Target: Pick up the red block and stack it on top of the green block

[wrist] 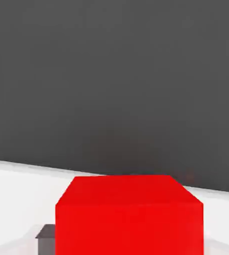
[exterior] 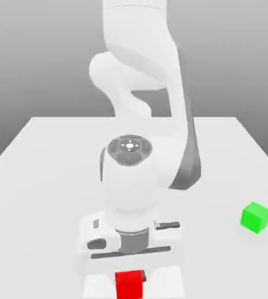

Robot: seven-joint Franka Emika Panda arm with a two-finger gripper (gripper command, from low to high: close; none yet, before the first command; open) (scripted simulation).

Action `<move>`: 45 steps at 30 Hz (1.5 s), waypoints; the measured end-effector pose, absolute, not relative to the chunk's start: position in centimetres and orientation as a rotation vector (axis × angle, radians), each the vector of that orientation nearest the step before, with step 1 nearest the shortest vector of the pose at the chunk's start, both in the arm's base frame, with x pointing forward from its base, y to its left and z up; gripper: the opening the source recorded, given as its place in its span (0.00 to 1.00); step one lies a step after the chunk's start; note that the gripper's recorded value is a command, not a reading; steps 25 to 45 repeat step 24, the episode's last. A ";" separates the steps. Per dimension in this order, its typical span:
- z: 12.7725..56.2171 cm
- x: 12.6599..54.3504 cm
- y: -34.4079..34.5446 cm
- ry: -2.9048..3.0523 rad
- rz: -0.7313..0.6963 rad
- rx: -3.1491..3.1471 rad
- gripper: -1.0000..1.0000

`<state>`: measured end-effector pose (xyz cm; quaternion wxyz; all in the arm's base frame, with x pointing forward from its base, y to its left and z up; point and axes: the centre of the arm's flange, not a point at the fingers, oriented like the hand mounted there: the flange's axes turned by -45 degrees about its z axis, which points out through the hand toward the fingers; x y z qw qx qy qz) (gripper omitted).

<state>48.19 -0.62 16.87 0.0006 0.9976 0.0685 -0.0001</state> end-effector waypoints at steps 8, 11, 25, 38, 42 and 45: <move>22.3 44.4 12.1 0.906 -0.001 3.031 0.00; 23.1 40.3 19.3 1.323 -0.002 2.876 0.00; 18.8 27.7 31.5 2.172 -0.001 2.268 1.00; 18.8 27.7 31.5 2.172 -0.001 2.268 1.00; 18.8 27.7 31.5 2.172 -0.001 2.268 1.00; 18.8 27.7 31.5 2.172 -0.001 2.268 1.00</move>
